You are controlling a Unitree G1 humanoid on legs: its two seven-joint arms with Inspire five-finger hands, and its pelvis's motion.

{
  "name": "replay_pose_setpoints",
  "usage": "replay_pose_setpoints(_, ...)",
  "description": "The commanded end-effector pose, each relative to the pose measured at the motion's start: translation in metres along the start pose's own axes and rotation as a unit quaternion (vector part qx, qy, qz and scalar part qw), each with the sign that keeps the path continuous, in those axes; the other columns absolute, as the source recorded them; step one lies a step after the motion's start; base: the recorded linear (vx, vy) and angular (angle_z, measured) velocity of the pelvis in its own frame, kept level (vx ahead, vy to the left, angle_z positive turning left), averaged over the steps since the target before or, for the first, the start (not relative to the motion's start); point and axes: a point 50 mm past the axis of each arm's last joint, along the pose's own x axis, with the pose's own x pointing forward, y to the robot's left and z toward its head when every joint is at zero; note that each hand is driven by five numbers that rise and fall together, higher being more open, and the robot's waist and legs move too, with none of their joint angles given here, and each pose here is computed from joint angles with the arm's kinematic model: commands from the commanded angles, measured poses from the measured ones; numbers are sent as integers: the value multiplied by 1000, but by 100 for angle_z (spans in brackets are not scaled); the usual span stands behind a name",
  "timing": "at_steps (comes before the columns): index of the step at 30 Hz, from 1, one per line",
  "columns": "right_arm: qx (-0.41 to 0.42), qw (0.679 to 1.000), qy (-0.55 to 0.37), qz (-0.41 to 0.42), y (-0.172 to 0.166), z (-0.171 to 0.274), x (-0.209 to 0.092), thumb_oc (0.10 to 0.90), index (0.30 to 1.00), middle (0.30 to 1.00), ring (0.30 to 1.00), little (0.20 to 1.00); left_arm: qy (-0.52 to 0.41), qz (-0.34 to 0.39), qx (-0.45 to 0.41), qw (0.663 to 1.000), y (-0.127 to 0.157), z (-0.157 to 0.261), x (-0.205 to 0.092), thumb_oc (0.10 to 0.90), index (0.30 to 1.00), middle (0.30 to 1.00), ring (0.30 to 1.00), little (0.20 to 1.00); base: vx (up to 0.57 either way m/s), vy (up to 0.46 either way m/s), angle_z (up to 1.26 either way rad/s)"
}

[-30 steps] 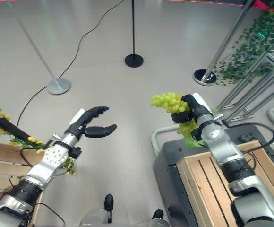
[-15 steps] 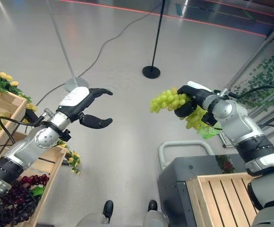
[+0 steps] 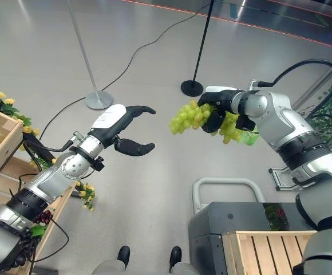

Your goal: Pick up the fruits from the basket on one side to the basket on the other side

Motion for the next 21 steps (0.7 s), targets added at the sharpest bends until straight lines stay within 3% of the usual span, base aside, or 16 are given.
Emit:
replay_pose_setpoints(1,-58,997,2,-54,-43,28,-10,400,300,300,300,300,-73,41,1,996,21,36,27,800,900,900,900,900,14,-7,10)
replay_pose_setpoints(21,-43,995,-92,-6,-22,94,18,400,300,300,300,300,-20,76,-84,993,11,42,48,800,900,900,900,900,-1,-2,1)
